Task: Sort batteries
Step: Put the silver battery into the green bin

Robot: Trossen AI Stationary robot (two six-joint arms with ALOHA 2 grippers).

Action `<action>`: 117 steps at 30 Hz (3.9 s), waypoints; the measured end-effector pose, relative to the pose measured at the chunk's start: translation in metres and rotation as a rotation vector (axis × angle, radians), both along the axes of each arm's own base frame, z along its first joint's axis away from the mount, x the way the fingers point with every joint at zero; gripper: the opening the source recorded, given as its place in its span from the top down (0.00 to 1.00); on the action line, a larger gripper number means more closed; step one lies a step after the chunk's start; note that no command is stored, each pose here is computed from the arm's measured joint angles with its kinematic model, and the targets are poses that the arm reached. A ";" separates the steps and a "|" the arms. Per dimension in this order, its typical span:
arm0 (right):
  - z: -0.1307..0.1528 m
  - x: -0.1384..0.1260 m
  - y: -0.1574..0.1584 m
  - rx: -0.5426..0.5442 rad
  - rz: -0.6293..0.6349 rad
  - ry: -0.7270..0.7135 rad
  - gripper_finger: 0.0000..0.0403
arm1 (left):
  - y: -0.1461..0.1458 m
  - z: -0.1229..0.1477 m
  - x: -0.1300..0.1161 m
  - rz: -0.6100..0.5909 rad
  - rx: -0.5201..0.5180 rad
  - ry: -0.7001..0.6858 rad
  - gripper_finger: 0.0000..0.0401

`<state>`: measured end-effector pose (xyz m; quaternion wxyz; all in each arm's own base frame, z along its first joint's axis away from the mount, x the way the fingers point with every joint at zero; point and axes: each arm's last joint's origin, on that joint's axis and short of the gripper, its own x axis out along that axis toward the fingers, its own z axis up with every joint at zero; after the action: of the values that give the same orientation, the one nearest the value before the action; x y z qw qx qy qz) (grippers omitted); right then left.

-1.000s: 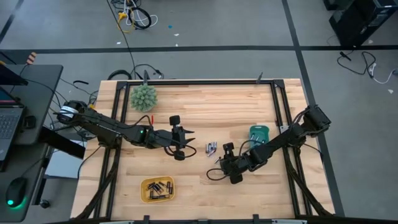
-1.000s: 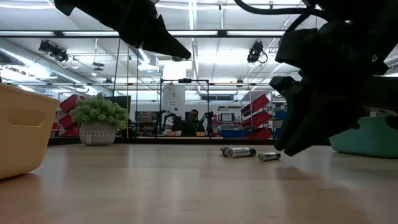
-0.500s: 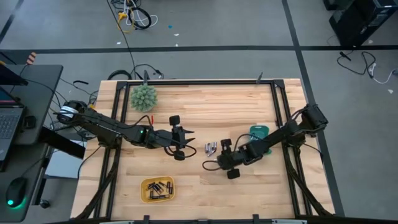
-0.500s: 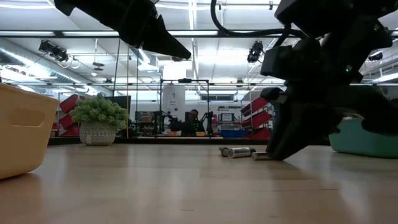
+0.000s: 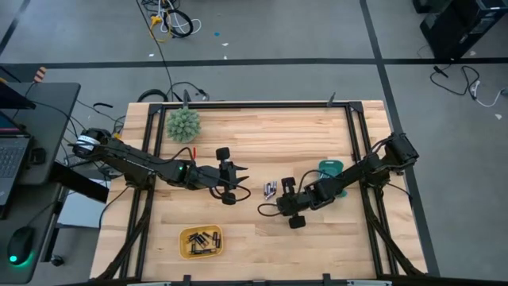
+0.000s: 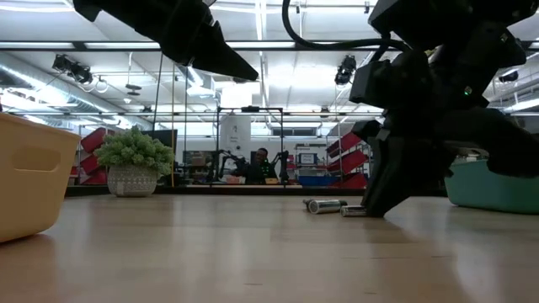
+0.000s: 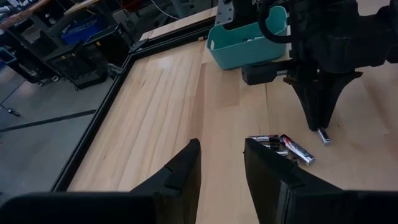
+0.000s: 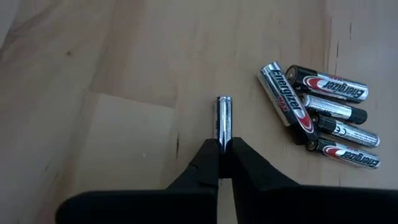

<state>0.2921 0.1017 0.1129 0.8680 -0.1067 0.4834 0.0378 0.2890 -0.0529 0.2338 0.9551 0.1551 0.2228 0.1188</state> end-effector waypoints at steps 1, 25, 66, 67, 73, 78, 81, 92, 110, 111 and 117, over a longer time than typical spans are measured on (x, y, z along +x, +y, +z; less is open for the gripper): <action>0.000 0.000 0.000 0.004 -0.008 -0.001 0.96 | 0.000 0.000 0.000 0.000 0.000 0.000 0.70; 0.105 -0.104 -0.016 0.283 -1.037 -0.168 0.99 | 0.000 0.000 0.000 -0.002 0.004 0.002 0.70; 0.107 -0.108 -0.011 0.171 -0.904 -0.220 1.00 | 0.000 0.000 0.000 -0.015 0.033 0.011 0.70; 0.109 -0.103 -0.010 0.160 -0.848 -0.244 1.00 | 0.000 0.000 0.000 -0.015 0.033 0.011 0.70; 0.124 -0.075 -0.010 0.092 -0.548 -0.387 1.00 | 0.000 0.000 0.000 -0.014 0.031 0.010 0.70; 0.138 -0.057 -0.015 0.038 -0.423 -0.523 0.99 | 0.000 0.000 0.000 -0.012 0.028 0.009 0.70; 0.143 -0.052 -0.018 0.003 -0.380 -0.557 0.99 | 0.000 0.001 0.000 -0.012 0.026 0.001 0.70; 0.113 -0.016 -0.019 -0.083 -0.278 -0.528 0.97 | 0.000 0.002 0.001 -0.012 0.025 -0.007 0.70; 0.031 0.018 -0.006 -0.043 -0.139 -0.331 0.95 | 0.000 0.002 0.001 -0.017 0.034 -0.012 0.70; 0.029 0.019 -0.006 -0.036 -0.133 -0.322 0.94 | 0.000 0.002 0.001 -0.017 0.035 -0.013 0.70; 0.022 0.018 -0.012 -0.024 -0.106 -0.251 0.89 | 0.000 0.002 0.001 -0.017 0.035 -0.012 0.70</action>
<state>0.3103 0.0896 0.1346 0.9212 -0.0950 0.3764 -0.0276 0.2900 -0.0532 0.2360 0.9546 0.1728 0.2138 0.1152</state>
